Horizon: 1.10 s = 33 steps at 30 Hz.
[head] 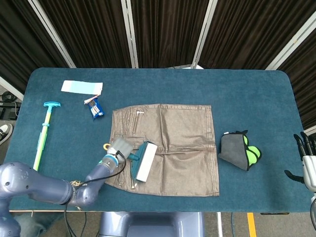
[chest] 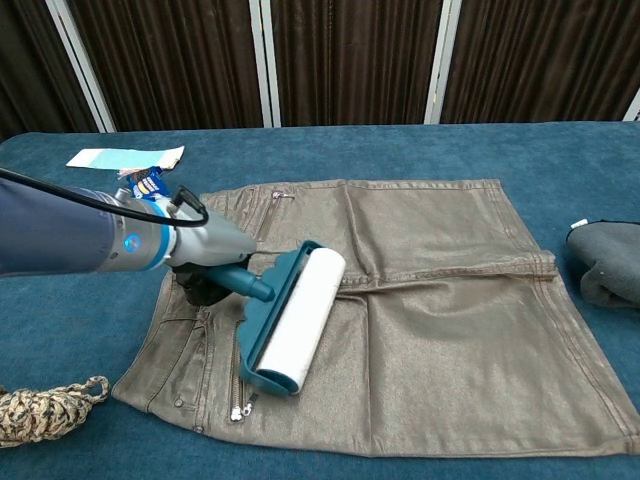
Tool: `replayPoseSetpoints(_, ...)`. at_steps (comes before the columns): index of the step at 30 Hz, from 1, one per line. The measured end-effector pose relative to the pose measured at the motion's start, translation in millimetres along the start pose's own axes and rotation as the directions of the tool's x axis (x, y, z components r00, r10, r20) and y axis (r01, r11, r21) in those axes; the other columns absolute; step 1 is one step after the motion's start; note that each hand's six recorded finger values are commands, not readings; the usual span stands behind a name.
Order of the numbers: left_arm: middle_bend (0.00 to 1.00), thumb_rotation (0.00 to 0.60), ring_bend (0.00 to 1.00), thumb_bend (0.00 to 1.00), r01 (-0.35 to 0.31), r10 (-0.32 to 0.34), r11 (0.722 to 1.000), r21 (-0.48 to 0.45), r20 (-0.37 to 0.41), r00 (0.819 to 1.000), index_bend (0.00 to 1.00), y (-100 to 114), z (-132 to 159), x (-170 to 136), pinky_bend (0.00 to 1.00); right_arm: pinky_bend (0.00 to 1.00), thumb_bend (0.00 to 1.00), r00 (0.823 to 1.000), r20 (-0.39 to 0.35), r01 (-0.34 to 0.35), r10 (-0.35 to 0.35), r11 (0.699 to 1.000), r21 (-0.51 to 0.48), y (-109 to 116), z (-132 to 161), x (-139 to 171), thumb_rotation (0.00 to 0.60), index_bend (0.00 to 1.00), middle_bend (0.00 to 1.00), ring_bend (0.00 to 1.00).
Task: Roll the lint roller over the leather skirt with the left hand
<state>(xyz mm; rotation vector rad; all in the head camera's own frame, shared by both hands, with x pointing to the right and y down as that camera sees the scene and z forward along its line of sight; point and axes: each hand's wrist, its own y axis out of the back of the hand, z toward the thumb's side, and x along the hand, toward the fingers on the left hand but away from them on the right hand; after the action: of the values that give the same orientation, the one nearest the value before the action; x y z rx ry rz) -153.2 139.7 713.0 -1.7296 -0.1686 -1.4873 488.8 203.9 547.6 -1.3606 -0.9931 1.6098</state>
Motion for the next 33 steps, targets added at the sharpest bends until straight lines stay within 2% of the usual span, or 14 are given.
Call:
replayPoseSetpoints(10, 0.98, 0.600, 0.81, 1.00, -0.011, 0.010, 0.999, 0.041, 0.017, 1.000, 1.00, 17.8, 49.1, 7.6, 0.89, 0.00, 0.00, 1.000, 0.000, 0.007, -0.007, 1.000, -0.008, 2.7, -1.6, 0.9, 0.600, 0.00, 0.00, 0.00)
replayPoseSetpoints(19, 0.98, 0.600, 0.81, 1.00, -0.026, 0.025, 0.998, 0.060, 0.026, 0.999, 1.00, 31.1, 69.6, 5.2, 0.89, 0.00, 0.00, 1.000, -0.002, 0.012, -0.012, 1.000, -0.007, 4.1, -1.2, 2.1, 0.600, 0.00, 0.00, 0.00)
replayPoseSetpoints(26, 0.98, 0.600, 0.81, 1.00, -0.004, 0.004, 0.997, 0.077, 0.001, 1.000, 1.00, 29.6, 70.7, 3.0, 0.89, 0.00, 0.00, 1.000, -0.001, 0.013, -0.013, 1.000, -0.005, 4.0, -1.5, 3.0, 0.600, 0.00, 0.00, 0.00)
replayPoseSetpoints(33, 0.98, 0.600, 0.81, 1.00, 0.028, -0.026, 0.998, 0.062, -0.044, 0.999, 1.00, 22.5, 49.6, 3.5, 0.89, 0.00, 0.00, 1.000, 0.000, 0.013, -0.013, 1.000, -0.003, 3.8, -1.8, 2.8, 0.600, 0.00, 0.00, 0.00)
